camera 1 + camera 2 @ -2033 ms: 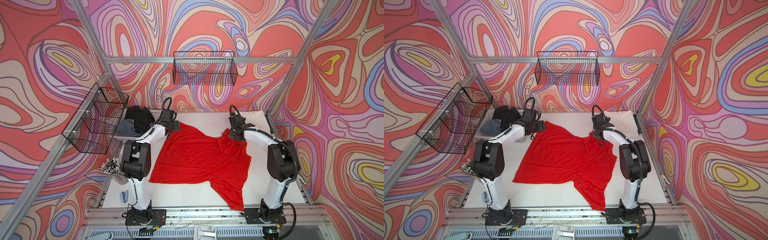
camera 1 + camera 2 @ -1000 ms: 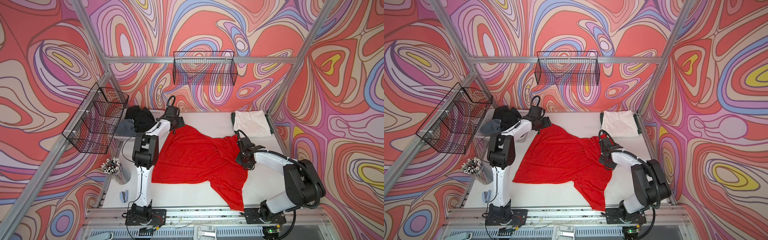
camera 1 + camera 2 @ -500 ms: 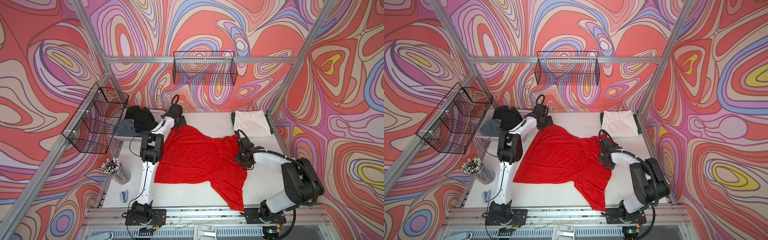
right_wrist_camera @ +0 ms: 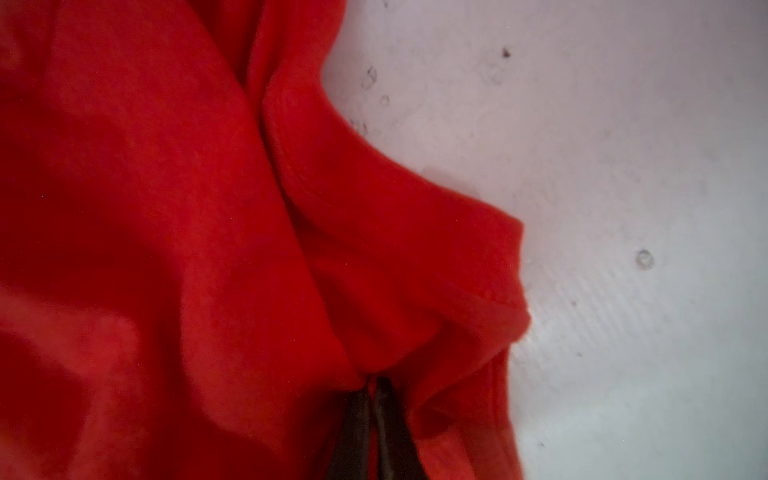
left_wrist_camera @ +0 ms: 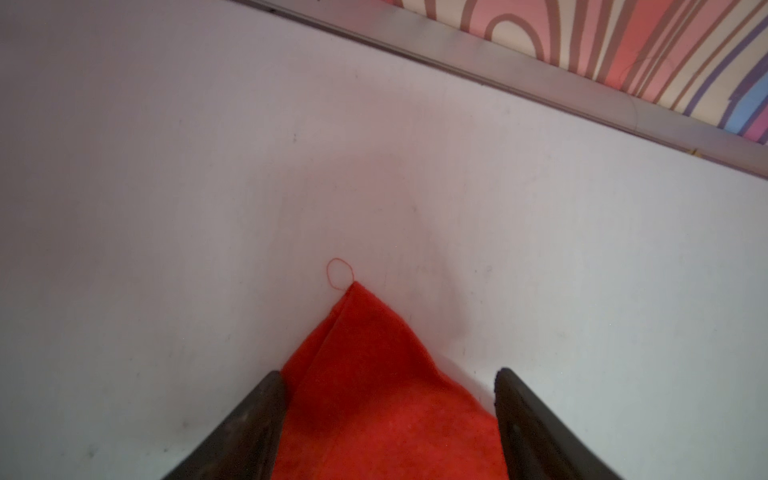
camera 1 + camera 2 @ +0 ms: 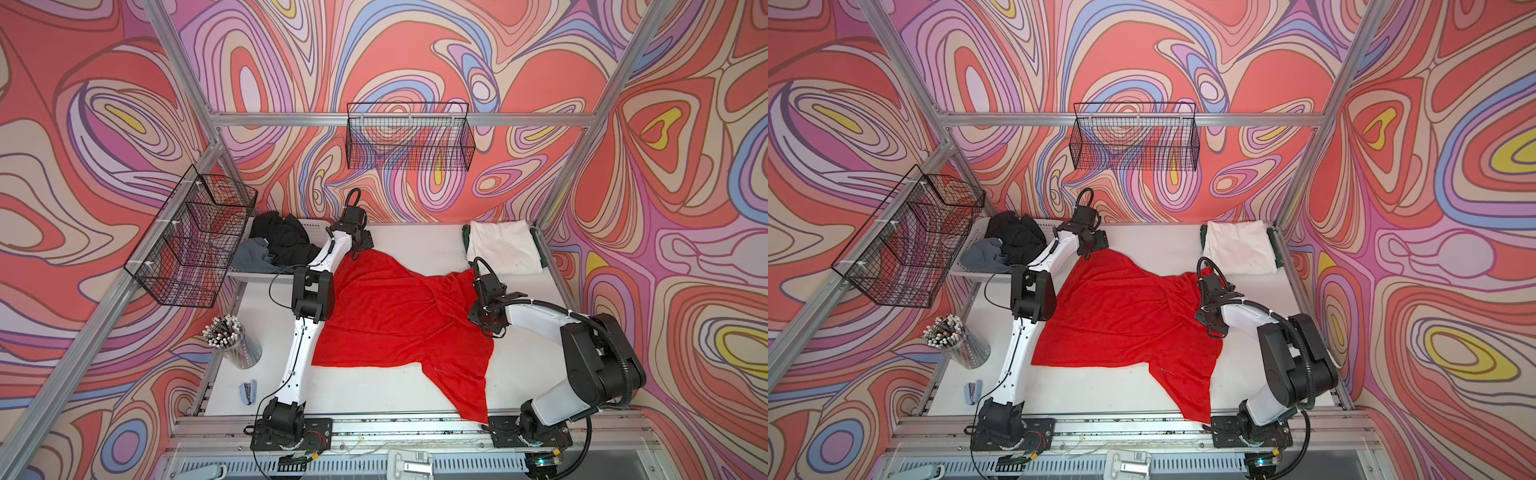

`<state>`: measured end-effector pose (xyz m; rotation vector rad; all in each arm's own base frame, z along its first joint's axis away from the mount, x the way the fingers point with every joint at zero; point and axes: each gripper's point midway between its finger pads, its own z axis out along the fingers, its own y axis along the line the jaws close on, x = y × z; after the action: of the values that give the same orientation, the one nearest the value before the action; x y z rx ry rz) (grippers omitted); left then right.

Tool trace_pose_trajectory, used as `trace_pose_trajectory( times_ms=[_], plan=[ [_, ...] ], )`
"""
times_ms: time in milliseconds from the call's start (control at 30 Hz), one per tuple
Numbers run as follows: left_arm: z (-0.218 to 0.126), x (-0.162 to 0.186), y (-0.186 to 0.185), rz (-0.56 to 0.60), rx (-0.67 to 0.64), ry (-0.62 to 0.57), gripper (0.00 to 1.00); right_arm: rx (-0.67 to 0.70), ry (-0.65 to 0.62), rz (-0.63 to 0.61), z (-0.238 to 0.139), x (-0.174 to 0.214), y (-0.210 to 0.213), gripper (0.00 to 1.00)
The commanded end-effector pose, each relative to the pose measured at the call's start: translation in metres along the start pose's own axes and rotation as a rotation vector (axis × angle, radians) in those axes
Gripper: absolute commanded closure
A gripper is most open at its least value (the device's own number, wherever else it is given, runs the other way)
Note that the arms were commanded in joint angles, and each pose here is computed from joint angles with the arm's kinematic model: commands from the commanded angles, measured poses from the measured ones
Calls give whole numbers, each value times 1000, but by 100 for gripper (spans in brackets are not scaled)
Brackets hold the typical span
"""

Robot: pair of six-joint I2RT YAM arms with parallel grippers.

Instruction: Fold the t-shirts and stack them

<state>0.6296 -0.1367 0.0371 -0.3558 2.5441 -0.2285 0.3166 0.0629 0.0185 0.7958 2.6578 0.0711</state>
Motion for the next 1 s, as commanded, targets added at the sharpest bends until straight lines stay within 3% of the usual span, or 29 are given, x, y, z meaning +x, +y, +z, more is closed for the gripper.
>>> trace_pose_trajectory(
  times_ms=[0, 67, 167, 267, 433, 500, 667, 967],
  plan=[
    [20, 35, 17, -30, -11, 139, 36, 44, 135, -23, 20, 34, -13, 100],
    [22, 38, 18, -41, 5, 161, 51, 47, 133, -31, 20, 33, -13, 100],
    [22, 39, 19, -27, 15, 169, 55, 37, 128, -40, 18, 29, -8, 100],
    [21, 37, 20, -20, 22, 171, 66, 26, 125, -44, 17, 26, -5, 100],
    [22, 40, 16, -9, 55, 188, 87, 10, 111, -64, 14, 19, 3, 100],
    [23, 41, 14, -5, 67, 194, 100, 2, 101, -76, 12, 13, 8, 100],
    [14, 33, 14, 43, 57, 176, 100, -26, 70, -85, 3, 0, 20, 100],
    [-50, -22, 31, 64, -18, -35, 100, -72, -58, -133, -42, -56, 57, 100]
  ],
)
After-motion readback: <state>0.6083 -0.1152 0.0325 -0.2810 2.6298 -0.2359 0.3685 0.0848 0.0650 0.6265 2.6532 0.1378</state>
